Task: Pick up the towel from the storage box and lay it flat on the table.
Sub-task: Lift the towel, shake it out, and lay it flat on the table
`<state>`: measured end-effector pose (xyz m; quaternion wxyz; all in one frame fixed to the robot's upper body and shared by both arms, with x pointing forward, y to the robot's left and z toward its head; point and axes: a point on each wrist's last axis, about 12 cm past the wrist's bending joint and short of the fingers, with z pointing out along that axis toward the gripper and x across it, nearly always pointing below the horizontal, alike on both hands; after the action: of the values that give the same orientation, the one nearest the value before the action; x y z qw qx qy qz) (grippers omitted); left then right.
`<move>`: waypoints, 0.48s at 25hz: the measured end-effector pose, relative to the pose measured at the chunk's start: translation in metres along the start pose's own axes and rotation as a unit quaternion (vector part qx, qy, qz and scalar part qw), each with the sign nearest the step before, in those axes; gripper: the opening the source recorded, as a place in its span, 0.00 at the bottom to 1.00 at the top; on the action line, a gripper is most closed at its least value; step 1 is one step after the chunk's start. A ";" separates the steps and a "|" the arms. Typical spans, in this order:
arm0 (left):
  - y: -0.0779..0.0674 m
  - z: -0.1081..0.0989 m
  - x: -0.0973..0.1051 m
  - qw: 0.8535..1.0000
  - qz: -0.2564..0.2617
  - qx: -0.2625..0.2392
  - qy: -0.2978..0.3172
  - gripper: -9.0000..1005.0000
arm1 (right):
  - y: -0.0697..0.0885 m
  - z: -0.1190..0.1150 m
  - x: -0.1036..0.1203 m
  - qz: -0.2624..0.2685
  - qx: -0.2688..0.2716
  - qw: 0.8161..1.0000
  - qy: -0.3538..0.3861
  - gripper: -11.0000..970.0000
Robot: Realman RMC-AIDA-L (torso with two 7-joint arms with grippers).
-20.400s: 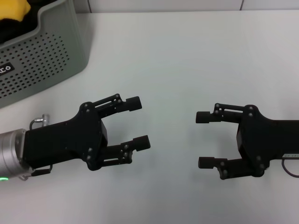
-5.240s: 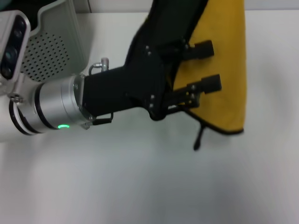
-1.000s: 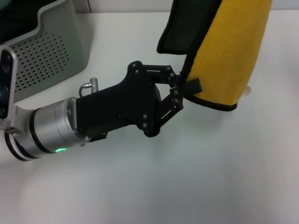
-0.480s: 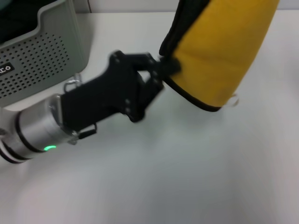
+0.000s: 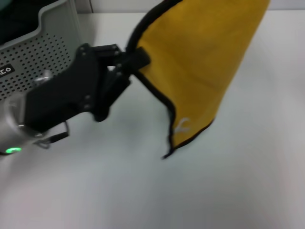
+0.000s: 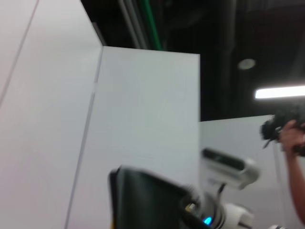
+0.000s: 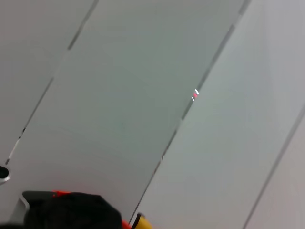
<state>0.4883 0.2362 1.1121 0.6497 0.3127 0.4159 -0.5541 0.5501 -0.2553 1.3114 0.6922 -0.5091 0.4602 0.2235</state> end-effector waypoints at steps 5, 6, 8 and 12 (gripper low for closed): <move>-0.004 -0.018 -0.025 0.999 -0.024 0.037 0.020 0.03 | 0.014 -0.014 0.006 0.091 0.013 0.994 0.052 0.01; -0.005 -0.020 -0.028 0.999 -0.028 0.040 0.023 0.03 | 0.018 -0.017 0.008 0.110 0.018 0.991 0.072 0.01; -0.008 -0.029 -0.037 0.998 -0.033 0.041 0.031 0.03 | 0.023 -0.023 0.011 0.136 0.027 0.985 0.106 0.01; -0.011 -0.039 -0.057 0.997 -0.057 0.042 0.033 0.03 | 0.037 -0.027 0.015 0.180 0.029 0.968 0.171 0.01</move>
<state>0.4674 0.2943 1.1452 0.5892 0.3337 0.4306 -0.5967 0.5175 -0.2685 1.2783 0.5655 -0.4285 0.6623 0.2407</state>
